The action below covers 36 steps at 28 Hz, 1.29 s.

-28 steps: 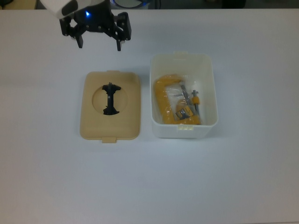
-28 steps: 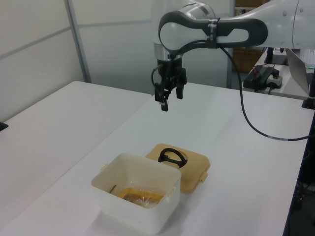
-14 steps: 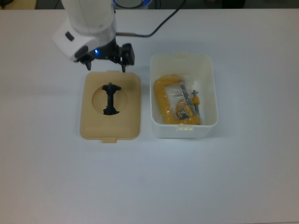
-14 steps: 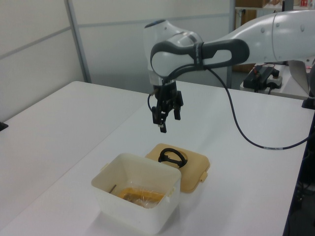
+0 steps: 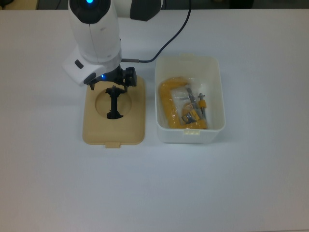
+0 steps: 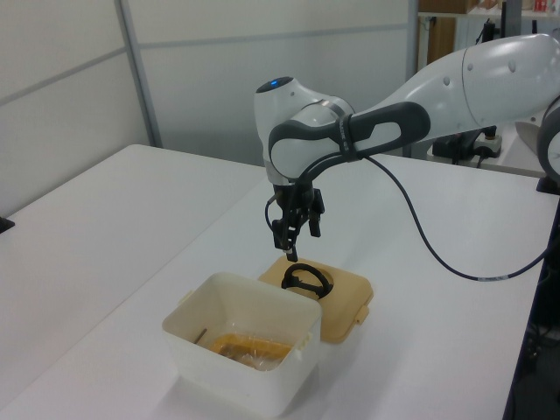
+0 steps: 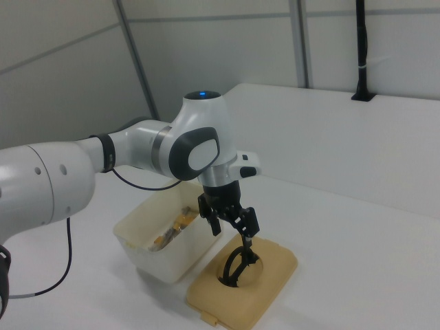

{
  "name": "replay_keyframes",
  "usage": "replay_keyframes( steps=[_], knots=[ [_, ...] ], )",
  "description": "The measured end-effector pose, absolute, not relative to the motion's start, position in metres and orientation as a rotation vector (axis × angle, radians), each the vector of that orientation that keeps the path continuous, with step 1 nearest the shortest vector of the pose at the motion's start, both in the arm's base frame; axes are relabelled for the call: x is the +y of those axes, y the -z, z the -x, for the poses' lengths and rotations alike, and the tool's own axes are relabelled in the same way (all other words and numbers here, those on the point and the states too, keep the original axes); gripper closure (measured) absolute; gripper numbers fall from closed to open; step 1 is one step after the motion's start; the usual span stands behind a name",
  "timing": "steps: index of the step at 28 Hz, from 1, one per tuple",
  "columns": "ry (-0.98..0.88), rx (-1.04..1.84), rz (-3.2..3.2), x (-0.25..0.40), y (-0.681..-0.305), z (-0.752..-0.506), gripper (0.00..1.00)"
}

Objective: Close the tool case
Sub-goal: 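Lower the open gripper onto the black handle of the tan lid, then close the gripper on the black lid handle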

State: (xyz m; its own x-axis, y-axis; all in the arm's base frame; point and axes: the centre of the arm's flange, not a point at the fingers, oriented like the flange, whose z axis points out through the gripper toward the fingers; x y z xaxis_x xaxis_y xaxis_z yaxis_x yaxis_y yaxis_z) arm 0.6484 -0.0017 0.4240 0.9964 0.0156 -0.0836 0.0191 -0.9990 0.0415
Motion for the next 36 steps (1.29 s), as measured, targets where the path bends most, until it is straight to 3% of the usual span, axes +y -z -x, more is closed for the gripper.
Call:
replay_keyframes(
  steps=[16,22,27,34,36],
  knots=[
    [0.167,0.064,-3.081,0.010,-0.376,-0.650,0.00],
    [0.167,0.063,-3.074,0.014,-0.375,-0.650,0.09],
    [0.167,0.063,-3.074,0.013,-0.375,-0.650,0.33],
    [0.170,0.062,-3.073,0.013,-0.374,-0.649,0.57],
    [0.173,0.062,-3.073,0.013,-0.374,-0.649,0.70]
  ],
)
